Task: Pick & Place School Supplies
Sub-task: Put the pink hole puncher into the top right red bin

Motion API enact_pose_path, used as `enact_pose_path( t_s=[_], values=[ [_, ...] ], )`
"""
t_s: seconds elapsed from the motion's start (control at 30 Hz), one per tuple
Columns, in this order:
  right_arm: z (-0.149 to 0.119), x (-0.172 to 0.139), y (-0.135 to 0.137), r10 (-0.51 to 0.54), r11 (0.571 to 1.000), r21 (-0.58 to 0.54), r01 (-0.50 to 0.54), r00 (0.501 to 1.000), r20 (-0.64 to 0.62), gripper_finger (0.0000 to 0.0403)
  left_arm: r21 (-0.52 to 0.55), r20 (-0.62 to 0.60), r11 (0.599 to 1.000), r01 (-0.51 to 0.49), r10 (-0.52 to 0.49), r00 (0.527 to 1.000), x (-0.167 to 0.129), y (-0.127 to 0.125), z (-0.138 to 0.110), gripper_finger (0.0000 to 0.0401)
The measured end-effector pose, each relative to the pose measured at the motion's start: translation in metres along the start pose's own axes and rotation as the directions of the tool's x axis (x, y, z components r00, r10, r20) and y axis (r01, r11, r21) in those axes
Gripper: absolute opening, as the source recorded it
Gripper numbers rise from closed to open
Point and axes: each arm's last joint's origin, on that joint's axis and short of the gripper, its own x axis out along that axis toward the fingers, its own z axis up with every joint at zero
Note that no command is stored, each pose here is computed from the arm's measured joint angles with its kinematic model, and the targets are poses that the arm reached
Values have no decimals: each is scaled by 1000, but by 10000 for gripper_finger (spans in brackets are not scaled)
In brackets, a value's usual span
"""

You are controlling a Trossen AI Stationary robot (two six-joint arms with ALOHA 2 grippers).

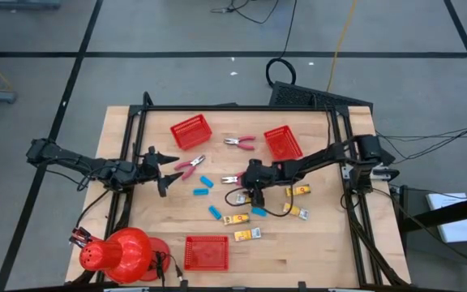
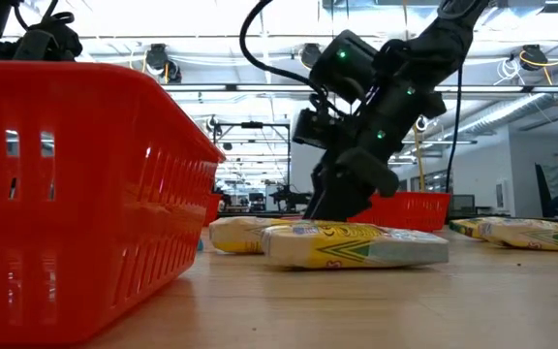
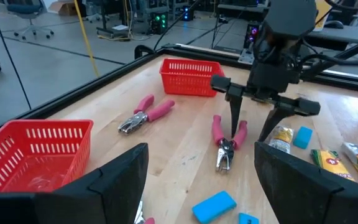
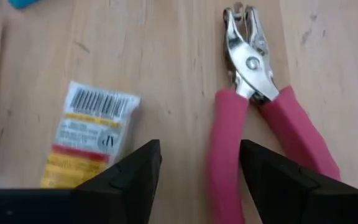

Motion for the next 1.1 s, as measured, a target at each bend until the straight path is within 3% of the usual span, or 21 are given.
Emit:
enact_pose_path(
  t_s=[0.2,0.43,0.77,0.9,1.1],
  values=[
    [1,3,0,-1,1000,2,1,1000,20,179,0,0,1000,0,0,1000,0,0,0,294],
    [0,3,0,-4,1000,4,4,1000,17,36,-1,0,1000,-1,1,1000,0,0,0,294],
    [10,4,8,-28,999,-10,30,990,139,36,-2,-1,1000,-1,1,1000,0,0,0,294],
    [20,1,11,-94,995,-20,101,968,233,36,1,-6,1000,-2,2,1000,0,0,-1,294],
    [27,-6,8,-177,983,-4,186,944,279,36,1,-18,1000,-5,5,1000,0,0,-2,294]
  ],
)
